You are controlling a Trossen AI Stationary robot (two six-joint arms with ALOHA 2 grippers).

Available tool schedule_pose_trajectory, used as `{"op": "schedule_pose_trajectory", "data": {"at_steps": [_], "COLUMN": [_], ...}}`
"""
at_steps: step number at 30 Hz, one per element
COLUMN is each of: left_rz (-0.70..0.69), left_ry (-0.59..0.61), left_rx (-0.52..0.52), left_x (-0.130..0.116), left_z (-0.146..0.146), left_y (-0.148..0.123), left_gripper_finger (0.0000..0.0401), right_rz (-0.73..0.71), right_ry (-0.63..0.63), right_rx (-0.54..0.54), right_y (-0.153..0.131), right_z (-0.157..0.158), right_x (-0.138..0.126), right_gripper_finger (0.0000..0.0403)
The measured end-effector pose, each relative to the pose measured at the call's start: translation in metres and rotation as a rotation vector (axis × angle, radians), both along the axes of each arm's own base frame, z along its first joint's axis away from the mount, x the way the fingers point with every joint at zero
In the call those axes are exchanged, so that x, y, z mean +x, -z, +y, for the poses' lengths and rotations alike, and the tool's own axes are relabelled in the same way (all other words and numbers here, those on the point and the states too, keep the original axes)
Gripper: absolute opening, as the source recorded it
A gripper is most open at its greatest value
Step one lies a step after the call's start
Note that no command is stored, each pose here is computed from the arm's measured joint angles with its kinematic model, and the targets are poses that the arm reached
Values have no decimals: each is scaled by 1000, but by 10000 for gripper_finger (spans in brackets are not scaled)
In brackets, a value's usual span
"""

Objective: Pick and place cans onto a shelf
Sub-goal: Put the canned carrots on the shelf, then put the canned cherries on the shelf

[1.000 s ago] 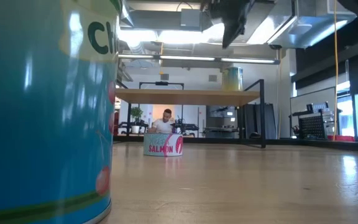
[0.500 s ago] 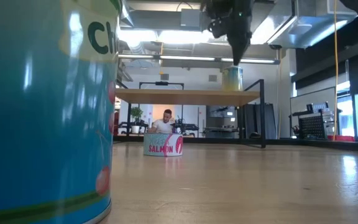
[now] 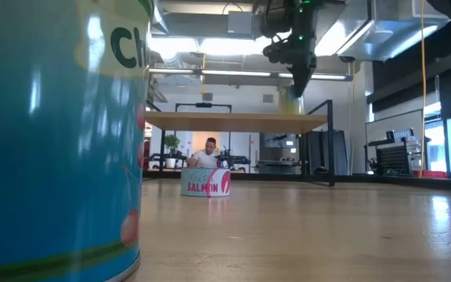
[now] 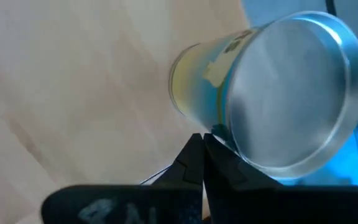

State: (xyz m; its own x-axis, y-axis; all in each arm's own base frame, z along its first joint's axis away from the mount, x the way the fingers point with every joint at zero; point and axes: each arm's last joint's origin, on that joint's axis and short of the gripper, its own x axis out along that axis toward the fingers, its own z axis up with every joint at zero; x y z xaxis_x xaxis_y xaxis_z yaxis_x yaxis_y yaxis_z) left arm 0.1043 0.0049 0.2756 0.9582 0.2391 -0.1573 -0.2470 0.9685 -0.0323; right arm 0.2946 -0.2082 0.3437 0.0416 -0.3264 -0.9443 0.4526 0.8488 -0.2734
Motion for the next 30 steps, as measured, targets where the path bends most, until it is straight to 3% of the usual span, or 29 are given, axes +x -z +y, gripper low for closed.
{"op": "schedule_pose_trajectory", "data": {"at_steps": [6,12,18,24,30], "left_rz": [-1,-58,-115,61,227], "left_ry": [-1,-3,-25,-51,-81], "left_rx": [-3,4,42,62,-16], "left_x": [0,1,-3,0,10], "left_z": [0,0,1,2,2], "left_y": [0,-6,-22,-47,-84], "left_gripper_finger": [0,0,0,0,0], "right_rz": [-10,-82,-233,-378,-409], "right_ry": [16,-73,-178,-247,-249], "right_rx": [-3,190,104,45,41], "right_y": [0,-19,-66,-101,-119], "right_z": [-5,19,47,80,108], "right_x": [-3,-1,7,1,-18], "right_gripper_finger": [2,2,2,2,4]}}
